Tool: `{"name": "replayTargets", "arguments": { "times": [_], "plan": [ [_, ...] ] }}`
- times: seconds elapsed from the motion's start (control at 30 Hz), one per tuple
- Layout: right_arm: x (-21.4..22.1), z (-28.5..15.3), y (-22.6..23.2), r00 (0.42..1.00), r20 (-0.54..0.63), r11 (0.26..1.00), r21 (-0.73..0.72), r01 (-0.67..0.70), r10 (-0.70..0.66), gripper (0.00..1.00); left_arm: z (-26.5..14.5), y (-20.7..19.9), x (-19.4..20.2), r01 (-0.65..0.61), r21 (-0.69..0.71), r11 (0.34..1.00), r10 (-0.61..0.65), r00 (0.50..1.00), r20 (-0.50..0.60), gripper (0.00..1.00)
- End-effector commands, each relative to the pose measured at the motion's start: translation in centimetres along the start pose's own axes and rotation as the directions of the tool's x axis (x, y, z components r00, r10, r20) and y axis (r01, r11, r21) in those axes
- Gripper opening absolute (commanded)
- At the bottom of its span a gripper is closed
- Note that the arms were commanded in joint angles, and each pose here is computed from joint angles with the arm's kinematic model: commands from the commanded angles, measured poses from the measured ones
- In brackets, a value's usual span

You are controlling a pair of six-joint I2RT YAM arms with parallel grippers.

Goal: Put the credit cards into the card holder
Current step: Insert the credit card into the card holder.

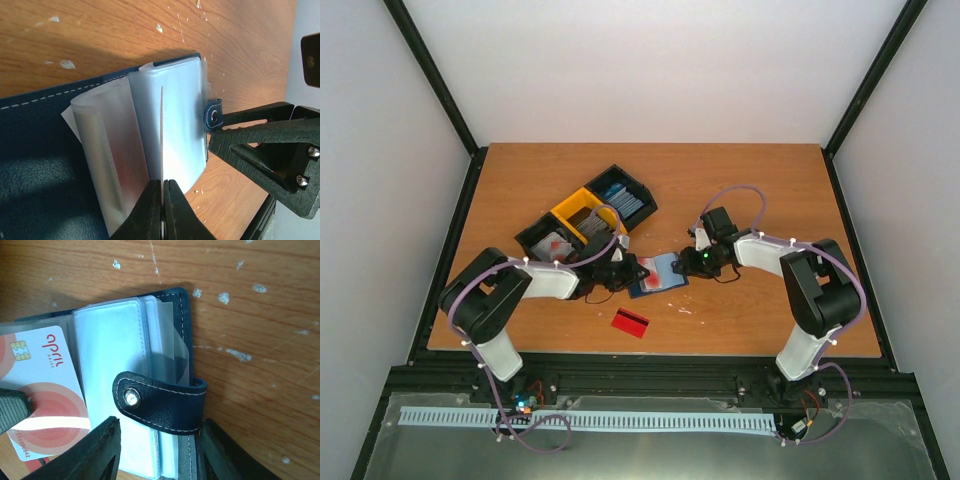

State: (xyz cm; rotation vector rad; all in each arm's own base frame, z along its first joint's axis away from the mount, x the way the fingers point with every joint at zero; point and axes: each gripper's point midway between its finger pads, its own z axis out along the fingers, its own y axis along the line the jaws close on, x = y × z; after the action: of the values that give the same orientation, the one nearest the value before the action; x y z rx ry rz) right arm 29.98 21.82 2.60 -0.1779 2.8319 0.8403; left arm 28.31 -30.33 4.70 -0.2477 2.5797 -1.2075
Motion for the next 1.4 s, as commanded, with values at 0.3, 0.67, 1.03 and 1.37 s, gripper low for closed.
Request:
{"name": "replayTargets", "arguments": {
  "times": [0.3,0.67,1.03,1.37],
  "plan": [
    [3.6,1.9,-2.2,0.990,-0.123,0.997,0.051,-0.058,0.064,0.42,0.4,0.3,-0.1,0.168,0.052,0.984,-0.165,0.985,-0.042,0.01],
    [4.0,2.1,-2.2,0.988,-0.135,0.997,0.050,-0.064,0.070,0.40,0.8,1.7,0.0,0.245,0.012,0.969,-0.245,0.969,-0.034,0.01],
    [3.8,2.3,-2.2,0.988,-0.134,0.996,0.050,-0.071,0.077,0.40,-0.7,3.3,-0.4,0.296,-0.040,0.954,-0.294,0.954,0.061,0.01],
    [4.2,2.6,-1.7,0.985,-0.157,0.997,0.021,-0.072,0.074,0.39,0.9,1.4,-0.1,0.248,0.059,0.967,-0.247,0.969,-0.026,0.01]
  ]
}}
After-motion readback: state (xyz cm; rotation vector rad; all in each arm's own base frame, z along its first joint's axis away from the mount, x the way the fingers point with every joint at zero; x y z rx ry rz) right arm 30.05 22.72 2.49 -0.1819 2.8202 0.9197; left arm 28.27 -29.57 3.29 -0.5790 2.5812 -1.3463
